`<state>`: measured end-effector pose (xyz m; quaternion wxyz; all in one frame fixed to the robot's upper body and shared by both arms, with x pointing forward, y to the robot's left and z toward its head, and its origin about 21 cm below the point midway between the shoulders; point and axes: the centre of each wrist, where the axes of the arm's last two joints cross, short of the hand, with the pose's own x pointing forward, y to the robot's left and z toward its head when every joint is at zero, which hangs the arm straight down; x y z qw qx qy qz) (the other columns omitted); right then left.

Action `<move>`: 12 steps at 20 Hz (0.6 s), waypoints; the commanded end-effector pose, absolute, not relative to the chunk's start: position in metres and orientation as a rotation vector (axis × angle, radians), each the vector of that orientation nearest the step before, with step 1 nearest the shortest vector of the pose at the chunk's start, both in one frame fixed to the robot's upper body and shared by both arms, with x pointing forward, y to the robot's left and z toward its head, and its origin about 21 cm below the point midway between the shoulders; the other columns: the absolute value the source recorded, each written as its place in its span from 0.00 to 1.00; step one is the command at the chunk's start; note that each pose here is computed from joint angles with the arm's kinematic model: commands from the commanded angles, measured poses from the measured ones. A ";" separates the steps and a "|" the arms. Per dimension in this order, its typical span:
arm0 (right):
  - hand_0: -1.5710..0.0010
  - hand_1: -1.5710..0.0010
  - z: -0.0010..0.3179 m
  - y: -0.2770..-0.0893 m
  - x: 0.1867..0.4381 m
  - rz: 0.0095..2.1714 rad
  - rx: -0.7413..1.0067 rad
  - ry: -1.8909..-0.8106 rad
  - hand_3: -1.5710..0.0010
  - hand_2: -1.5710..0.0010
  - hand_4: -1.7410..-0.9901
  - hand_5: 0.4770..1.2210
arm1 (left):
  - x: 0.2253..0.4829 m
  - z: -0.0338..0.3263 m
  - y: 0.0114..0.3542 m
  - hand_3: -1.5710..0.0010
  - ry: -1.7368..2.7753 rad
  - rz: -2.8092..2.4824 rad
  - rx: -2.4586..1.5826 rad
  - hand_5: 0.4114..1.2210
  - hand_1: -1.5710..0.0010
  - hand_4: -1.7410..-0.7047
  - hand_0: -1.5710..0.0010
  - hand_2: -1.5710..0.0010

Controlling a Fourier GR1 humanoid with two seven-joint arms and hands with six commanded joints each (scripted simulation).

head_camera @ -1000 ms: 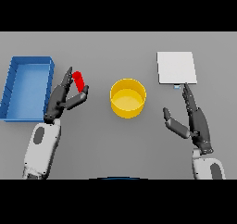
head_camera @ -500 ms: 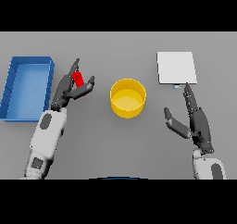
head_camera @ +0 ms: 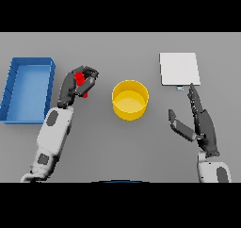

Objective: Pick up the red beaker and tilt it to pour out 1 green nut into yellow bowl. Pick up the yellow bowl and place it on the metallic measuring scale.

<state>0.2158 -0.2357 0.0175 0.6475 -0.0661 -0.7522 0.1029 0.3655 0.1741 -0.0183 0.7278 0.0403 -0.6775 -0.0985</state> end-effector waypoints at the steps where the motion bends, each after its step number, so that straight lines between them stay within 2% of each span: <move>1: 1.00 1.00 0.015 -0.232 0.216 0.233 -0.148 -1.703 1.00 1.00 0.61 0.28 | 0.365 -0.021 0.172 0.35 -1.522 -0.232 0.102 0.78 0.35 0.29 0.36 0.35; 4: 1.00 1.00 0.018 -0.232 0.221 0.231 -0.147 -1.697 1.00 1.00 0.60 0.28 | 0.366 -0.022 0.168 0.18 -1.539 -0.229 0.097 0.89 0.18 0.28 0.19 0.18; 5: 1.00 1.00 0.015 -0.233 0.222 0.231 -0.143 -1.681 1.00 1.00 0.59 0.27 | 0.365 -0.024 0.168 0.14 -1.564 -0.225 0.101 0.89 0.15 0.23 0.15 0.14; 8: 1.00 1.00 0.012 -0.233 0.223 0.250 -0.134 -1.713 1.00 1.00 0.60 0.27 | 0.365 -0.023 0.169 0.07 -1.586 -0.196 0.089 0.87 0.07 0.12 0.08 0.07; 12: 1.00 1.00 0.012 -0.229 0.224 0.266 -0.151 -1.721 1.00 1.00 0.65 0.26 | 0.370 -0.003 0.169 0.03 -1.654 -0.190 0.105 0.85 0.03 0.05 0.03 0.03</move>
